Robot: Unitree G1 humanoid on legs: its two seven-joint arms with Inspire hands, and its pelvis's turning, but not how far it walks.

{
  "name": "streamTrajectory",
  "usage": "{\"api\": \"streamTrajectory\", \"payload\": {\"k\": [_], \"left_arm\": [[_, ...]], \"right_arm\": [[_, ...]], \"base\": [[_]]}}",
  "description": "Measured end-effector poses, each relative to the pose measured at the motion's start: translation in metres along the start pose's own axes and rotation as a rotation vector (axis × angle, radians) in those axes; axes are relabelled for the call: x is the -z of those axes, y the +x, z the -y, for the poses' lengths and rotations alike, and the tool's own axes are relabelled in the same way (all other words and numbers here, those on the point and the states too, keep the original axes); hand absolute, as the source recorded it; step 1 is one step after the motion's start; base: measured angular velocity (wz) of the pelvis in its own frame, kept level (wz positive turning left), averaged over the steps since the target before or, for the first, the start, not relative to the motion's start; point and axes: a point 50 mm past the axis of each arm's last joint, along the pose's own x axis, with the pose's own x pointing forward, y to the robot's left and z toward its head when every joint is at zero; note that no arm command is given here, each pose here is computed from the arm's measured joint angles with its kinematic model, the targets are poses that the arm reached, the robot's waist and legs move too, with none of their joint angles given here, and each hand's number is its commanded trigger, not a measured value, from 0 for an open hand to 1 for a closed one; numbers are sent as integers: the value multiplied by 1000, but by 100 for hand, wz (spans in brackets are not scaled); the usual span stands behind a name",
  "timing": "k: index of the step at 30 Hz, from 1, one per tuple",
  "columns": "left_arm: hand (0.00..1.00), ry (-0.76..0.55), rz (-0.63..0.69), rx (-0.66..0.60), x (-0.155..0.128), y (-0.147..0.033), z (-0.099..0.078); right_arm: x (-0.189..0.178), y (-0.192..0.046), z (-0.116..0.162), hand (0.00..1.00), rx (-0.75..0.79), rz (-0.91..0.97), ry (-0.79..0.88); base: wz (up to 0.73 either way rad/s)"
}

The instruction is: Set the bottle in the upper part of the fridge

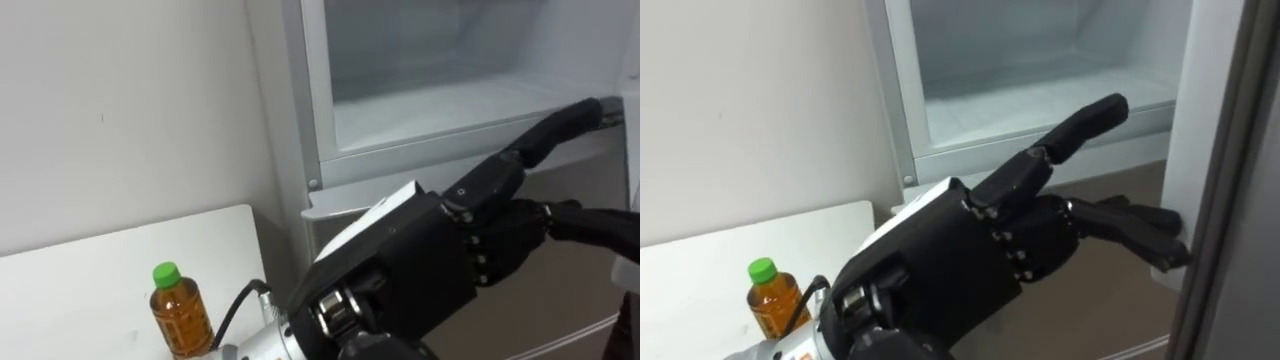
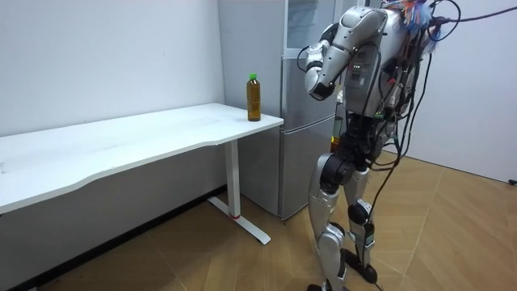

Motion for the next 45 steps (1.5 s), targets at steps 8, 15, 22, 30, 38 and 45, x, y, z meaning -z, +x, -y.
{"api": "streamTrajectory", "payload": {"k": [8, 15, 22, 30, 38, 45], "left_arm": [[0, 0, -8, 9, 1, 0, 1], [0, 16, -18, 26, 1, 1, 2], [0, 10, -21, 40, 3, 1, 4], [0, 5, -34, 64, 3, 6, 6], [0, -2, -37, 84, 4, 7, 8], [0, -12, -44, 93, 6, 8, 10]], "right_arm": [[-6, -1, 4, 0, 14, 23, 31], [-7, -1, 5, 0, 20, 34, 46], [-7, -1, 6, 0, 28, 36, 56], [-7, -1, 7, 0, 36, 37, 63], [-8, -1, 8, 0, 55, 37, 66], [-8, -1, 8, 0, 55, 37, 63]], "base": [[-20], [-11], [-5], [-8], [-6], [0]]}}
